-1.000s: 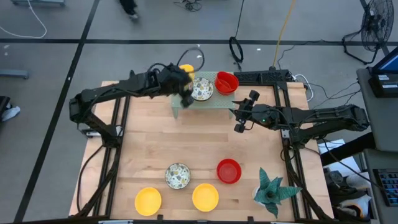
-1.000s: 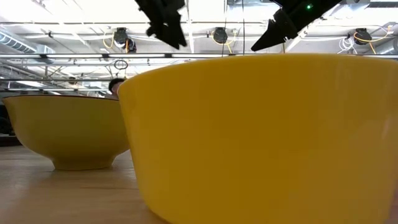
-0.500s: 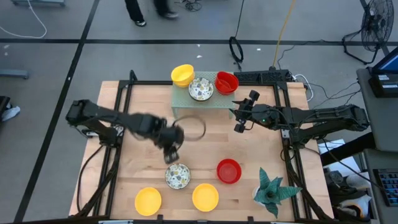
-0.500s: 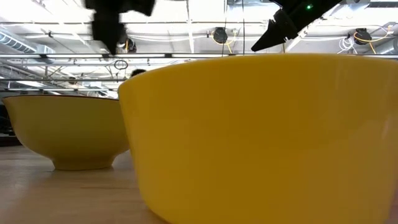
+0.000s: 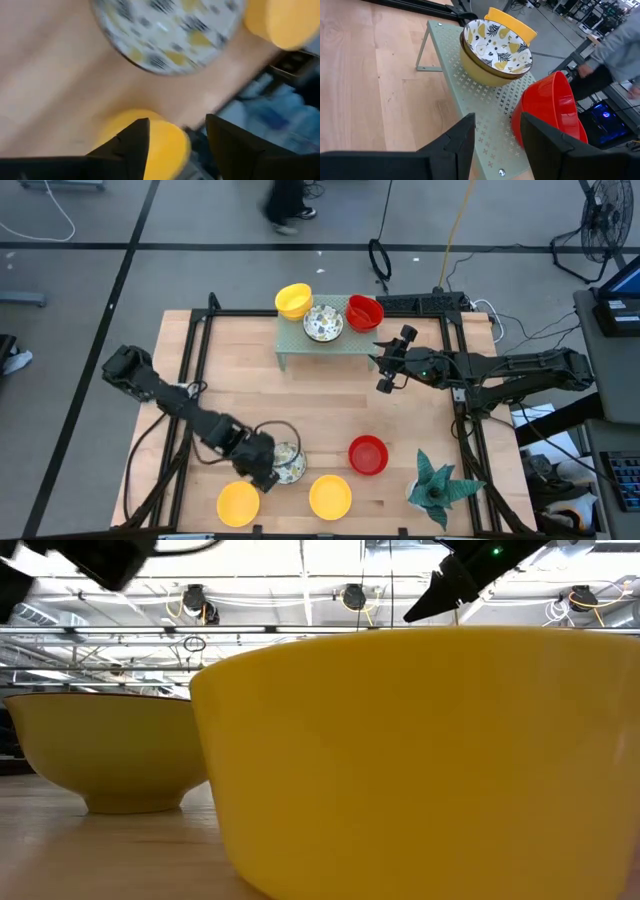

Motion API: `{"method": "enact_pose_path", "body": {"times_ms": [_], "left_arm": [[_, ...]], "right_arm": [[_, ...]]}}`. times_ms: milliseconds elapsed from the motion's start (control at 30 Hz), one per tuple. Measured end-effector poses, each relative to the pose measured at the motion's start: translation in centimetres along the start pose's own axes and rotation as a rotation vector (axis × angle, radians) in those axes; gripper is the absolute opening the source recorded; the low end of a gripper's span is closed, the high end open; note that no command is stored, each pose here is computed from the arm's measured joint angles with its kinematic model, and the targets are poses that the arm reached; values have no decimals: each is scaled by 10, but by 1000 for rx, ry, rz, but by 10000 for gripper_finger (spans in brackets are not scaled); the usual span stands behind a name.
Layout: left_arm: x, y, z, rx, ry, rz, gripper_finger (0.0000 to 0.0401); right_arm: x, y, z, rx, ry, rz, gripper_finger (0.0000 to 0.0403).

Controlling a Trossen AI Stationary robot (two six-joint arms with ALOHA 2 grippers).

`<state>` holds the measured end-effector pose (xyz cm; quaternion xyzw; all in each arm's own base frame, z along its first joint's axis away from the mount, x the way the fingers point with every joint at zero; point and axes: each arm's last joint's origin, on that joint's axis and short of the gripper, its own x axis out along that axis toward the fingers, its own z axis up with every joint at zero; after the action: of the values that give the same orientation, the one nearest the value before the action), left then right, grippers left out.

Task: Pick & Place Mini bowls
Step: Stack the yellow bowl on top of the yellow bowl on the shelf

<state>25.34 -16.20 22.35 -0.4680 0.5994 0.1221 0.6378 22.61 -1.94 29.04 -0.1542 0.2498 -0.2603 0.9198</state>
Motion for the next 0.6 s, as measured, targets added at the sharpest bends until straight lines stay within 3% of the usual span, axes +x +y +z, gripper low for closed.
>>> {"method": "enact_pose_path", "body": {"times_ms": [233,467,600], "left_arm": [[8,2,-39,81,7,34,220],[9,26,-67,144,-12,264,220],[8,33,-75,171,-16,333,221]], "right_arm": [[0,0,0,34,0,0,144],[0,0,0,81,0,3,144],[0,0,0,92,0,3,144]]}}
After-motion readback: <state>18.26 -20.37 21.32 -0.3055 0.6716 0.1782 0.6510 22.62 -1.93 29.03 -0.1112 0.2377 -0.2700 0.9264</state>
